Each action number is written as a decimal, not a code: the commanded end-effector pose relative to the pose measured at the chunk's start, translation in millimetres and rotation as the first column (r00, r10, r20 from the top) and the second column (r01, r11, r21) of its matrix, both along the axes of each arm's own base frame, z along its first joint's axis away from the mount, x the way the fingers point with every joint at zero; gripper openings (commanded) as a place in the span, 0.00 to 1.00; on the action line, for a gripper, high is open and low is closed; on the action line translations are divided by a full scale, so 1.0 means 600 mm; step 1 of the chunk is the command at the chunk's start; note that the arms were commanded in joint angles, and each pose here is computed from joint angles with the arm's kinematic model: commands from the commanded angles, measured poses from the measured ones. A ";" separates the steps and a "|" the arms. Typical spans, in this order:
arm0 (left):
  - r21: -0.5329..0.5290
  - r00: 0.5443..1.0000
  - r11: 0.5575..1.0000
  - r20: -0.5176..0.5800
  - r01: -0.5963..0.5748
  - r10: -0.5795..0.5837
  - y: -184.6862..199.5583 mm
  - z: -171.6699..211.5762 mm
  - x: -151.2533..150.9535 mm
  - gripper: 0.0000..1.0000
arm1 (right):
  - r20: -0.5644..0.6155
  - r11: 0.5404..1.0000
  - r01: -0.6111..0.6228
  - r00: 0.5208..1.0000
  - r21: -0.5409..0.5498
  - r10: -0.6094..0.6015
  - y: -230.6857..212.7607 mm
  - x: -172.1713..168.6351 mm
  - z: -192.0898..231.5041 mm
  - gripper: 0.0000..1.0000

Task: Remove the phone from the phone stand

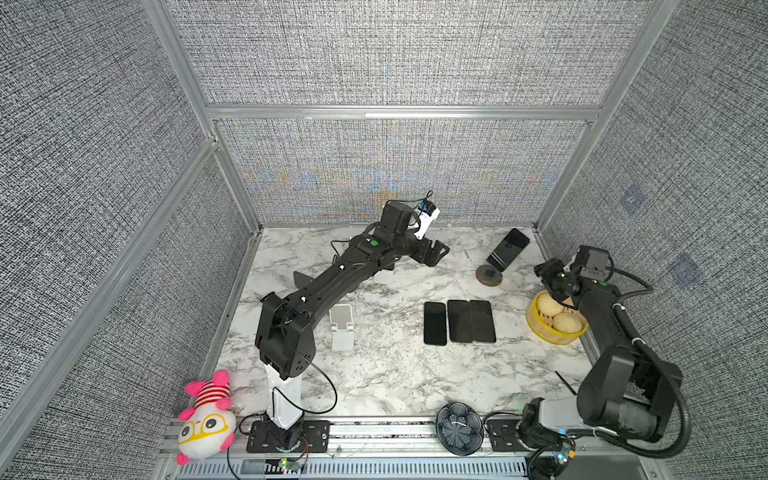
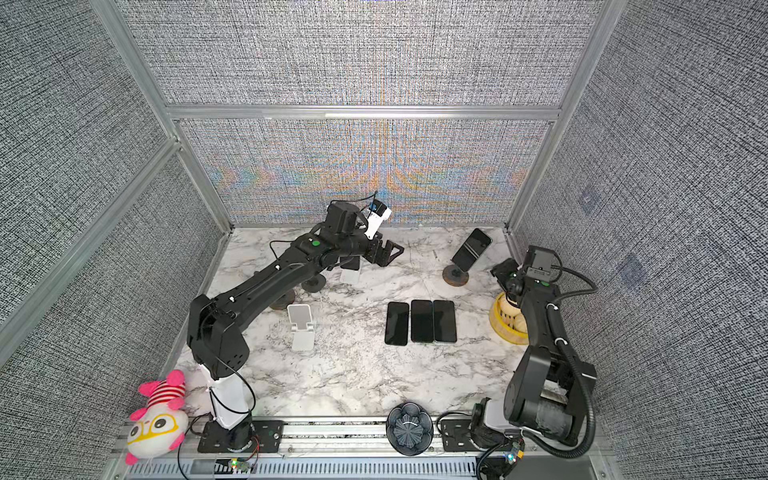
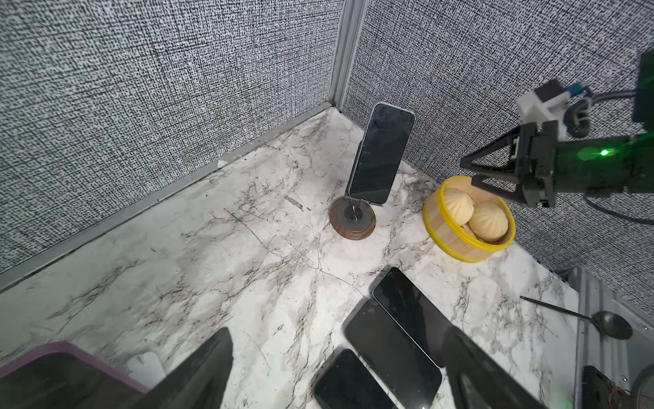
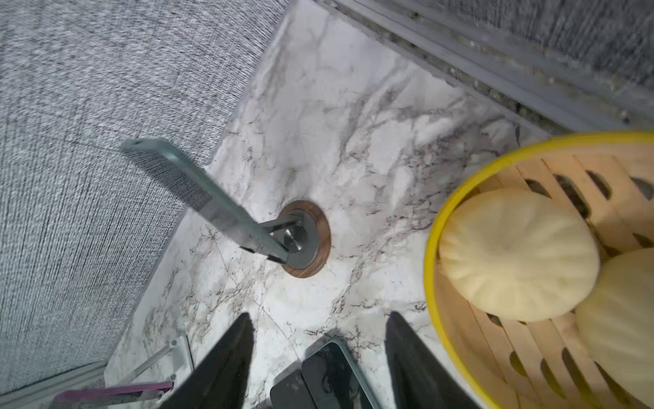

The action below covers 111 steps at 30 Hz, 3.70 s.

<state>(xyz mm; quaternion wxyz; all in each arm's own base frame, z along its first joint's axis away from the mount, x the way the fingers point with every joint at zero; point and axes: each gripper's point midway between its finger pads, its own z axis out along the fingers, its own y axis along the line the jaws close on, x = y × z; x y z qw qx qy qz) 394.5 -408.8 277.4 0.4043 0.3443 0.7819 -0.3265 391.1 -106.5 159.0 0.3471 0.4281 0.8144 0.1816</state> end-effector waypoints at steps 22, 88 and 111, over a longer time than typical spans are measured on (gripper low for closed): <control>-0.027 0.999 0.999 -0.025 0.028 -0.029 -0.015 -0.016 -0.003 0.93 | -0.001 0.941 -0.139 0.989 0.308 0.146 0.016 0.200 -0.108 0.00; -0.028 0.999 1.000 -0.032 -0.012 0.011 0.012 -0.013 -0.020 0.93 | -0.121 0.924 -0.027 0.990 0.382 0.079 0.072 0.192 -0.217 0.02; -0.006 0.999 1.000 -0.041 -0.016 0.015 0.012 -0.027 -0.016 0.93 | 0.017 0.982 -0.072 0.997 0.173 0.070 0.050 0.055 -0.047 0.30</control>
